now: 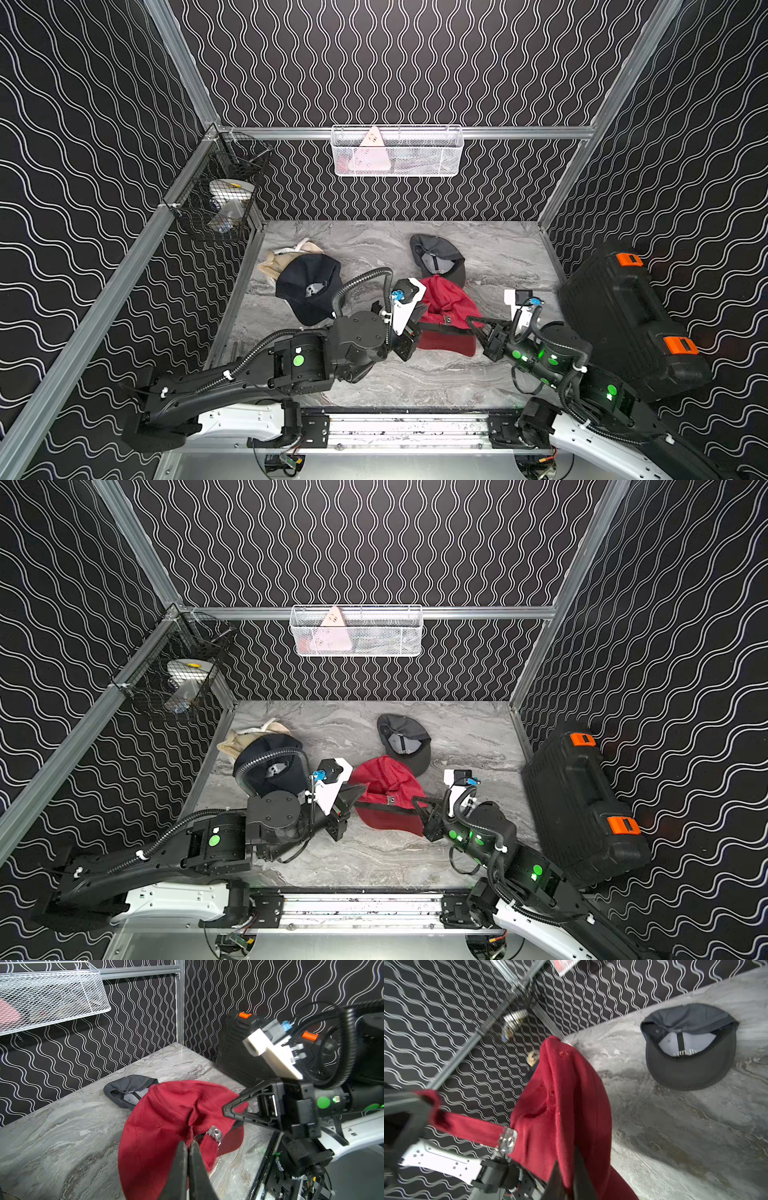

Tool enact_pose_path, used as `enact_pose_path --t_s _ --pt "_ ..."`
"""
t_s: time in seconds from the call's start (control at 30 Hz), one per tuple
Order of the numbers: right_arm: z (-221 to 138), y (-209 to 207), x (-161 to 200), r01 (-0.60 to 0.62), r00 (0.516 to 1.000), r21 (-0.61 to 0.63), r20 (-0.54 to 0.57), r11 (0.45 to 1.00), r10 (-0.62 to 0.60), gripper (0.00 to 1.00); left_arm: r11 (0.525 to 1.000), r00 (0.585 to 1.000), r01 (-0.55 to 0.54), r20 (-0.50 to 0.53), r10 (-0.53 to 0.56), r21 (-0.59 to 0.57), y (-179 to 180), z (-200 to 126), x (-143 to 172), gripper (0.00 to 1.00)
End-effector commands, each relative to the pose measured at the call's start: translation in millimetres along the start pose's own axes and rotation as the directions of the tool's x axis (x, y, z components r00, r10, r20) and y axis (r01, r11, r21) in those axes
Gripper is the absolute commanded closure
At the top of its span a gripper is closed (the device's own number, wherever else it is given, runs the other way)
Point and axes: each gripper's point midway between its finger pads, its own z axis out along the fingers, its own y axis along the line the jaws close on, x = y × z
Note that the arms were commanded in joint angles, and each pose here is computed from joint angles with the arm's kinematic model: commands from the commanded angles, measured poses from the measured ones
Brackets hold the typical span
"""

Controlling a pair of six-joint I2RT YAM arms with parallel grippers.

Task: Open the adjustable buckle of the baseball cap
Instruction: Pull the adjustable strap on the baseball cap.

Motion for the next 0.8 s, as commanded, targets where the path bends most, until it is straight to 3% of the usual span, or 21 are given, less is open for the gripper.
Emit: enact_pose_path --t_s 0.0,0.13,0.3,0.63,0.77 --pt "8 1 13 0.062 0.996 -0.004 -0.071 0.998 -0.062 0.72 0.999 0.999 0.002 0.041 -0.004 0.051 -10 -1 -18 0.99" --pt "19 4 25 0.103 0.984 -0.022 -0.142 0.994 -0.105 0.60 0.997 0.998 -0.003 0.064 -0.001 0.072 -15 -3 -31 0.99" --pt "25 11 35 0.138 0.971 -0.075 -0.184 0.988 -0.150 0.55 0.996 0.997 -0.008 0.078 0.001 0.084 -16 -6 -40 0.99" --pt "9 41 39 0.257 0.941 -0.277 -0.145 0.926 -0.305 0.45 0.997 0.997 -0.022 0.081 0.016 0.080 -15 -9 -43 1.00" --pt "8 46 33 0.317 0.929 -0.298 -0.093 0.900 -0.358 0.39 0.995 0.997 -0.025 0.082 0.017 0.097 -19 -9 -46 1.00"
